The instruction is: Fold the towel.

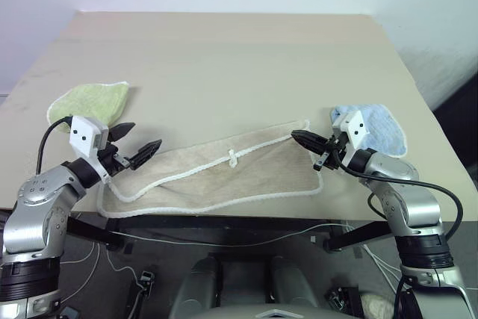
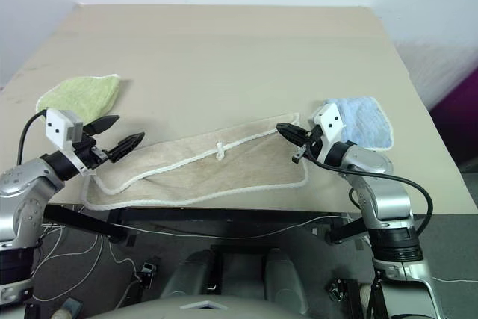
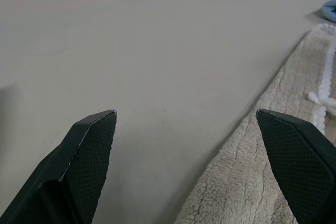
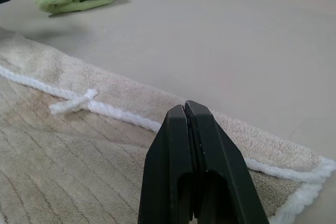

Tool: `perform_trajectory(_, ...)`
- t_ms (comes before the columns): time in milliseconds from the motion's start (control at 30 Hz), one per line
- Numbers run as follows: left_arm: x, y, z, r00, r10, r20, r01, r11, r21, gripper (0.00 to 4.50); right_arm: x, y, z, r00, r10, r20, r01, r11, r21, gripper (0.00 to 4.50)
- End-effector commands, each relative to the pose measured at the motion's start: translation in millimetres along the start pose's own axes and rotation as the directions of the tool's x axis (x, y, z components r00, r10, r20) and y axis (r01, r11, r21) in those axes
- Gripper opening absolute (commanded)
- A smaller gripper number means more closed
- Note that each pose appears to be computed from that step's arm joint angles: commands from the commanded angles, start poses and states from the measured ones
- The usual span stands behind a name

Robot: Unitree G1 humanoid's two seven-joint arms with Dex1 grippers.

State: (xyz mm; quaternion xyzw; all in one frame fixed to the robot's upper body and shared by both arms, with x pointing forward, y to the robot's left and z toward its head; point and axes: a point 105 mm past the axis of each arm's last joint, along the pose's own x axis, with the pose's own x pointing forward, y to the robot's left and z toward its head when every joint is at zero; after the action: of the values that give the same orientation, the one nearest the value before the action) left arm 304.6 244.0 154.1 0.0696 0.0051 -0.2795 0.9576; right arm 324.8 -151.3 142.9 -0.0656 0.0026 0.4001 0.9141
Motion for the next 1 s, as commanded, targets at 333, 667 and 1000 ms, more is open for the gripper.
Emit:
perform_trajectory(333,7.3,5.2,14.7,1.0,-0.028,0.008,0.027,0.997,0.073,4.46,2.6,0.9,19.0,0.997,-0.022,0.079,0.025,0.999,-0.038,0.0)
perform_trajectory(667,3.2,4.1,8.0,0.996,-0.061,-0.058,0.069,0.986,0.15,4.46,6.0,-7.9,20.0,0.996,-0.047,0.08,0.054,0.995,-0.087,0.0)
perform_trajectory(1000,-11.9,4.4,10.0,0.988,-0.099,-0.115,0.12,0.973,0.198,4.46,18.1,-24.5,5.0,0.998,-0.062,-0.024,0.051,0.943,-0.329,0.0)
